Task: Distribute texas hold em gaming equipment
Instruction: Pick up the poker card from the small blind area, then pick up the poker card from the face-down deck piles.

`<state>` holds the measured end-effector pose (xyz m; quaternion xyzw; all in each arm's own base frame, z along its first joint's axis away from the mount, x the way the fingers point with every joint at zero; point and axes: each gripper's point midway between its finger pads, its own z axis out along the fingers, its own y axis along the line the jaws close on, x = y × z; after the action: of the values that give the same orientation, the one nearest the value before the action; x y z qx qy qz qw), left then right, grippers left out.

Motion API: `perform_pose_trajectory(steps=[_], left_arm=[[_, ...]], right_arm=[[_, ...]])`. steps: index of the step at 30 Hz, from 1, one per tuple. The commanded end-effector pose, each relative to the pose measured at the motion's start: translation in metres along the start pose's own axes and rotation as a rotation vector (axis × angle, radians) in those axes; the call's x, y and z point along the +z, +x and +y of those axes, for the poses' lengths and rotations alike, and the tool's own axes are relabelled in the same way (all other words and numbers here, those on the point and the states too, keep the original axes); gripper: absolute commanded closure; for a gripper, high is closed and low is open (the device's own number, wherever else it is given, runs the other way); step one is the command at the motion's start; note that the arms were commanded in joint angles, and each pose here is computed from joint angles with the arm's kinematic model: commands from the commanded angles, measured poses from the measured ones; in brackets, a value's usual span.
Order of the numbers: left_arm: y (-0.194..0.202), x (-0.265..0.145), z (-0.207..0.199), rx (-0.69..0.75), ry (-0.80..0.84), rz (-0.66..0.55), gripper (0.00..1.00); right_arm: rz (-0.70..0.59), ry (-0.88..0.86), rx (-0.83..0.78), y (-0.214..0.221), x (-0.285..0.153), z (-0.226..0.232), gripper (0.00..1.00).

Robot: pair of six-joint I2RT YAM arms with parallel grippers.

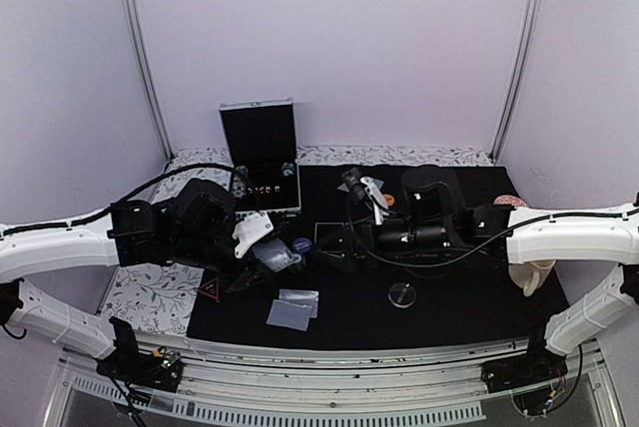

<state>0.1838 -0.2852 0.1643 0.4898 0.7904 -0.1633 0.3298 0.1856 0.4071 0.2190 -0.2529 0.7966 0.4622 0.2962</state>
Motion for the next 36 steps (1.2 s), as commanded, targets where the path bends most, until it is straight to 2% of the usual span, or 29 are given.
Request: perform_pose_trajectory(steps=[1, 5, 10, 12, 22, 30, 36], left_arm=[[-0.013, -0.006, -0.009, 0.012, 0.060, -0.037, 0.60], [-0.014, -0.009, -0.012, 0.018, 0.075, -0.048, 0.59], [-0.015, -0.009, -0.012, 0.022, 0.075, -0.051, 0.60], [-0.015, -0.010, -0.013, 0.024, 0.077, -0.055, 0.60], [-0.017, -0.012, -0.014, 0.029, 0.084, -0.068, 0.60], [-0.018, -0.013, -0.016, 0.033, 0.091, -0.071, 0.61], [-0.018, -0.013, -0.016, 0.034, 0.092, -0.073, 0.61]], right_arm=[[-0.029, -0.133, -0.292, -0.025, -0.005, 0.027, 0.01], [-0.012, -0.170, -0.289, -0.040, 0.012, 0.023, 0.00], [0.076, -0.241, -0.280, -0.029, 0.045, 0.022, 0.03], [0.063, -0.259, -0.293, -0.039, 0.050, 0.028, 0.03], [0.115, -0.277, -0.287, -0.027, 0.086, 0.014, 0.04], [0.125, -0.213, -0.297, -0.022, 0.093, -0.001, 0.06], [0.116, -0.165, -0.266, -0.028, 0.078, -0.018, 0.18]])
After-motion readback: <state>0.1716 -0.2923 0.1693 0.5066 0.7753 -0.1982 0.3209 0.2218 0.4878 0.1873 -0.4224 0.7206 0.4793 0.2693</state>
